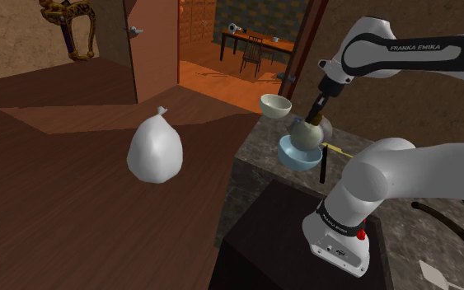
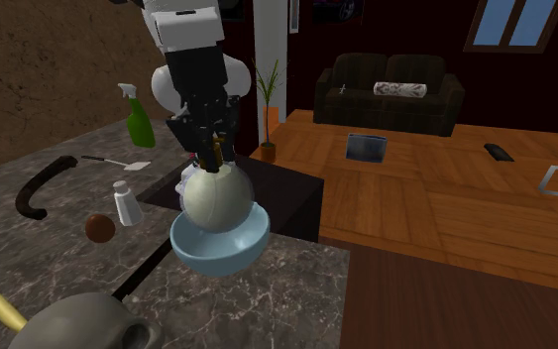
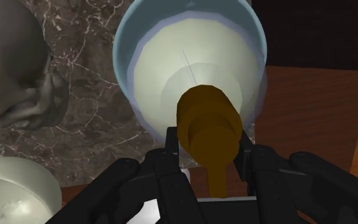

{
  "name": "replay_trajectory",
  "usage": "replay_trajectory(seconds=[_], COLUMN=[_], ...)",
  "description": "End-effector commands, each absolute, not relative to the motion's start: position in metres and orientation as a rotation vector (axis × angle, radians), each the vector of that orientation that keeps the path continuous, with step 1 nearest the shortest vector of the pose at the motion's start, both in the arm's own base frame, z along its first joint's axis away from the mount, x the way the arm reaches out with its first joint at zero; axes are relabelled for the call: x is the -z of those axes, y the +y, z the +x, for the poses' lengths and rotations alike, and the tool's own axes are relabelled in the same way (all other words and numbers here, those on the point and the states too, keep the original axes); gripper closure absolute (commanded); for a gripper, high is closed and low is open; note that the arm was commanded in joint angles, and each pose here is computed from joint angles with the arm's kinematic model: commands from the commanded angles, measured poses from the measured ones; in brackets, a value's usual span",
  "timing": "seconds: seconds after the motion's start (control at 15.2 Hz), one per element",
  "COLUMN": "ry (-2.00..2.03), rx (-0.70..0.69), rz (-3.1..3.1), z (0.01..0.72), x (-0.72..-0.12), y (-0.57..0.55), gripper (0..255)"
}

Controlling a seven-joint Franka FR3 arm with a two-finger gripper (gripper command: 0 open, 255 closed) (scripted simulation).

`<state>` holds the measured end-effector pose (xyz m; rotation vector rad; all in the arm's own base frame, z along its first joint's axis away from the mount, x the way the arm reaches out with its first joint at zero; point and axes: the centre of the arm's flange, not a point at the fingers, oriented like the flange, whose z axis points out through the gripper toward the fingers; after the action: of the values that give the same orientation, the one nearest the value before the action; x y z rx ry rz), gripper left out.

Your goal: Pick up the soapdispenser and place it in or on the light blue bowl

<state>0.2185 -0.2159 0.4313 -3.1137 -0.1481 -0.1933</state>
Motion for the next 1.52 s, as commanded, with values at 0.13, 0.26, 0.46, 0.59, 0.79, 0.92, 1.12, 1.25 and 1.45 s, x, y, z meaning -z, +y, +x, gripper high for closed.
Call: replay_trajectory(seconds=[0.13, 0.26, 0.46, 0.59, 0.79, 0.92, 1.12, 1.25, 1.45], ry=[-0.148, -0.148, -0.148, -0.148, -0.148, -0.148, -0.148, -0.148, -0.148], rx=[0.194, 0.194, 0.194, 0.194, 0.194, 0.194, 0.194, 0.194, 0.194], rz=[-3.114, -3.114, -3.114, -3.114, -3.114, -3.114, -3.114, -3.114, -3.114], z=[0.219, 0.219, 0.219, 0.219, 0.219, 0.216, 0.213, 0.213, 0.213], x=[-0.429, -0.429, -0.429, -0.429, -0.429, -0.455, -0.479, -0.479, -0.479], y=[-0.216, -0.216, -0.216, -0.216, -0.216, -0.216, -0.217, -0.217, -0.217], gripper=[255, 255, 0, 0, 0, 0, 0, 0, 0])
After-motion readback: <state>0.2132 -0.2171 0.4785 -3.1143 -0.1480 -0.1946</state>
